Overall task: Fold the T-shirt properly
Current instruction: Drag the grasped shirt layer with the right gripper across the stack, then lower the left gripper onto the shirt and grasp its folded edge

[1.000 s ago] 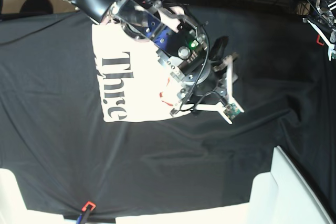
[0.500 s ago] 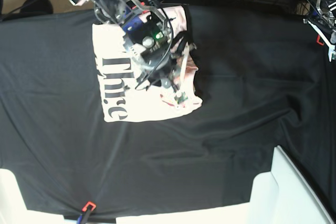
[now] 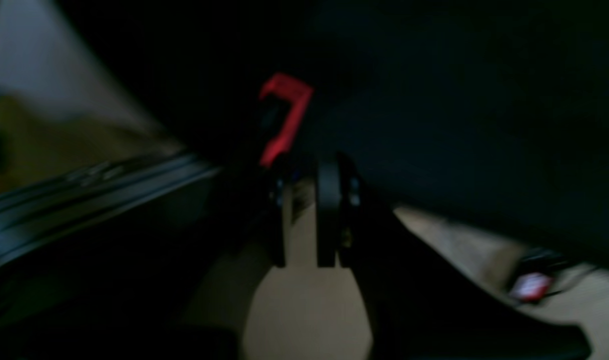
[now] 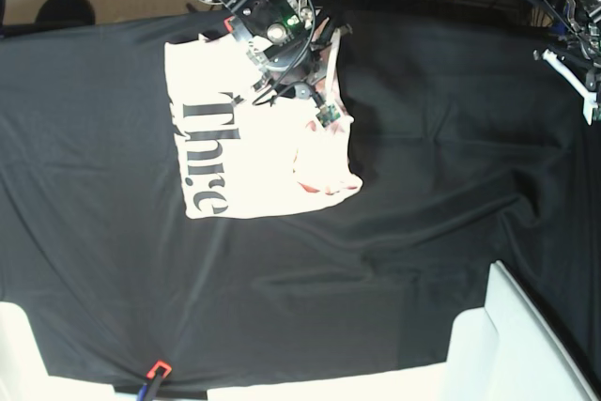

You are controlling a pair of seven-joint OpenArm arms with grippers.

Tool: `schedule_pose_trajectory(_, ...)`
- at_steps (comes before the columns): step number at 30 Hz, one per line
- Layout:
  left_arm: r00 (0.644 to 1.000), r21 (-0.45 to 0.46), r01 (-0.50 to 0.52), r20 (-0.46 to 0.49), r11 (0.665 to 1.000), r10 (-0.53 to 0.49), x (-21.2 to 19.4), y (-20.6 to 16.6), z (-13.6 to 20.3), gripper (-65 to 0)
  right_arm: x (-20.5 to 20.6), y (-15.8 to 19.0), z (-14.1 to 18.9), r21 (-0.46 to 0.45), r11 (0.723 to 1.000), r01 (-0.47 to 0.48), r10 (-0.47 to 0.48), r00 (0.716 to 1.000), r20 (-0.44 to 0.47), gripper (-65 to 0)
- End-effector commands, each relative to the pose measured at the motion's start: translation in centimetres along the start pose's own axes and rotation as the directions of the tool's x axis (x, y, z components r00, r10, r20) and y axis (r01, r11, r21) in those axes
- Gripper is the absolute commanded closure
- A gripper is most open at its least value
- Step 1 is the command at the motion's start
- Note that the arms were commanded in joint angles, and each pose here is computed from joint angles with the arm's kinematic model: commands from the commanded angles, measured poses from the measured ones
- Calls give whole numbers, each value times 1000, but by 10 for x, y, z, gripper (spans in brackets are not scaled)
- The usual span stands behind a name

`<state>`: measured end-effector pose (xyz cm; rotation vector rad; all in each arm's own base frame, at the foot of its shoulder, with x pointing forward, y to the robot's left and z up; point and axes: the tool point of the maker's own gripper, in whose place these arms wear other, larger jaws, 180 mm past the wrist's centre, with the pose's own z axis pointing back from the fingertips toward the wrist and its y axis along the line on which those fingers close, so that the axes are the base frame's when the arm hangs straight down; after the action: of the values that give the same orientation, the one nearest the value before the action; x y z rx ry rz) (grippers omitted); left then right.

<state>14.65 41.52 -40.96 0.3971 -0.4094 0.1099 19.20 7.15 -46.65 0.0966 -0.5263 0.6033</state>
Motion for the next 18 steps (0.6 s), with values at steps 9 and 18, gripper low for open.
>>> schedule_pose_trajectory(9, 999, -209, 34, 26, 977, -29, 23, -62, 0, -138, 75, -31, 57, -31, 998, 54, -48, 983, 178, -25)
schedule_pose_trajectory(18, 979, -686, -63, 100, 725, 180, 78, -167, 40, -635, 59, -75, 54, -109, 980, 169, -157, 981, 115, -25)
